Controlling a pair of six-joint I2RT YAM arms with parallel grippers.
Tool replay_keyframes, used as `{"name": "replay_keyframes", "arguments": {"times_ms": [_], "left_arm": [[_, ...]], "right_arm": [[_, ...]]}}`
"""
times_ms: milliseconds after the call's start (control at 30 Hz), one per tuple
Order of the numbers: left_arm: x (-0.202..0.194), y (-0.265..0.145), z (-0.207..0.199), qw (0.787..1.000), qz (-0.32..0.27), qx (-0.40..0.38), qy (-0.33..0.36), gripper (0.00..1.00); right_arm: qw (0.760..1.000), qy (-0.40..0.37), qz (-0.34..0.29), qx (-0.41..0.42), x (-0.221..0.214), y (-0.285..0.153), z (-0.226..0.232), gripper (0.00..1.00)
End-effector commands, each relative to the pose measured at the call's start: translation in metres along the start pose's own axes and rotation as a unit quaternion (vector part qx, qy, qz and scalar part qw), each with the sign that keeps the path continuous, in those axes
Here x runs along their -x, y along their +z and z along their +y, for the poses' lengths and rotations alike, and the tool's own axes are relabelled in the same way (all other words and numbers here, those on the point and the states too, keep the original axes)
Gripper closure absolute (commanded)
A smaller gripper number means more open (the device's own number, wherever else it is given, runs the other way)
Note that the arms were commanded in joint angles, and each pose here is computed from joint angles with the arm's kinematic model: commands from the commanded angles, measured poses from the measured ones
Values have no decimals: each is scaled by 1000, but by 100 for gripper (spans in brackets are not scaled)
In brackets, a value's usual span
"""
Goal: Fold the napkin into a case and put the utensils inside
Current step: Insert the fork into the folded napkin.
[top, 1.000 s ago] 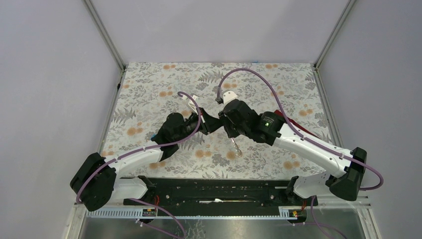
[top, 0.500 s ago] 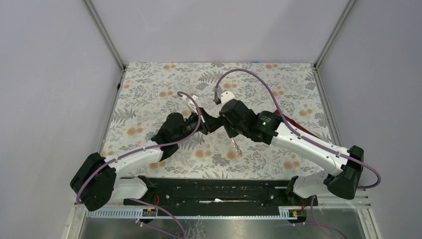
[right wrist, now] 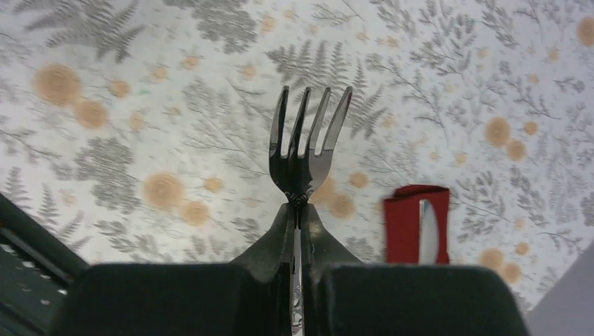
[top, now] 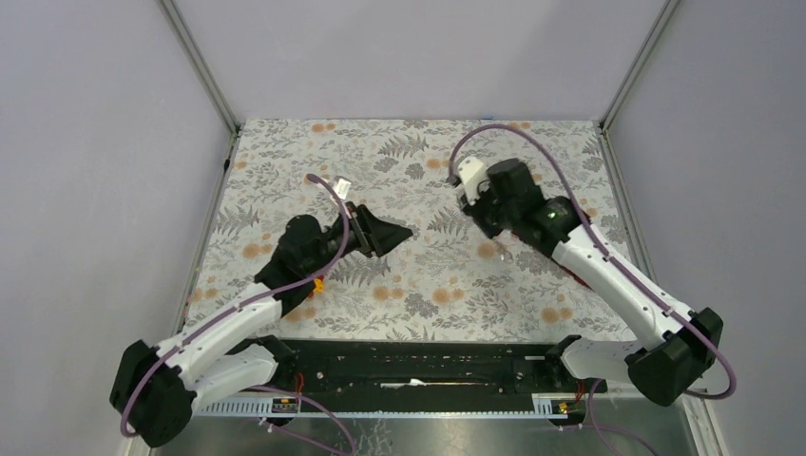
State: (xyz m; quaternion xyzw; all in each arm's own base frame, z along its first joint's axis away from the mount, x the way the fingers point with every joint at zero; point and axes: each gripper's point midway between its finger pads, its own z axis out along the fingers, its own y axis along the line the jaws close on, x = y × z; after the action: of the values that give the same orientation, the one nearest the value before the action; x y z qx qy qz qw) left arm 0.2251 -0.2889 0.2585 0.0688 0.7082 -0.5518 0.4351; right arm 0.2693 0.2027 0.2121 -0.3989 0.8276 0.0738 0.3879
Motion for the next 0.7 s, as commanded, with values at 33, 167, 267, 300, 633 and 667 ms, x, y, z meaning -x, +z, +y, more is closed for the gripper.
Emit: {"name": "replay_keyframes", "arguments": {"times_ms": [33, 167, 267, 300, 633, 667], "left_arm": [[19, -33, -11, 998, 32, -12, 57, 40], [21, -47, -21, 988, 78, -16, 128, 39], [25, -54, -18, 983, 84, 0, 164, 39], [26, -55, -18, 982, 79, 1, 173, 39], [12, -57, -2, 963, 95, 47, 250, 40], [10, -57, 1, 961, 96, 53, 253, 40]], "right_arm": [[997, -59, 28, 43, -39, -2, -60, 100], [994, -87, 27, 66, -67, 6, -88, 100], [991, -98, 46, 75, -84, 15, -105, 100], [990, -100, 52, 81, -89, 18, -110, 100], [981, -104, 91, 135, -133, 44, -132, 100], [981, -103, 93, 138, -135, 46, -132, 100]]}}
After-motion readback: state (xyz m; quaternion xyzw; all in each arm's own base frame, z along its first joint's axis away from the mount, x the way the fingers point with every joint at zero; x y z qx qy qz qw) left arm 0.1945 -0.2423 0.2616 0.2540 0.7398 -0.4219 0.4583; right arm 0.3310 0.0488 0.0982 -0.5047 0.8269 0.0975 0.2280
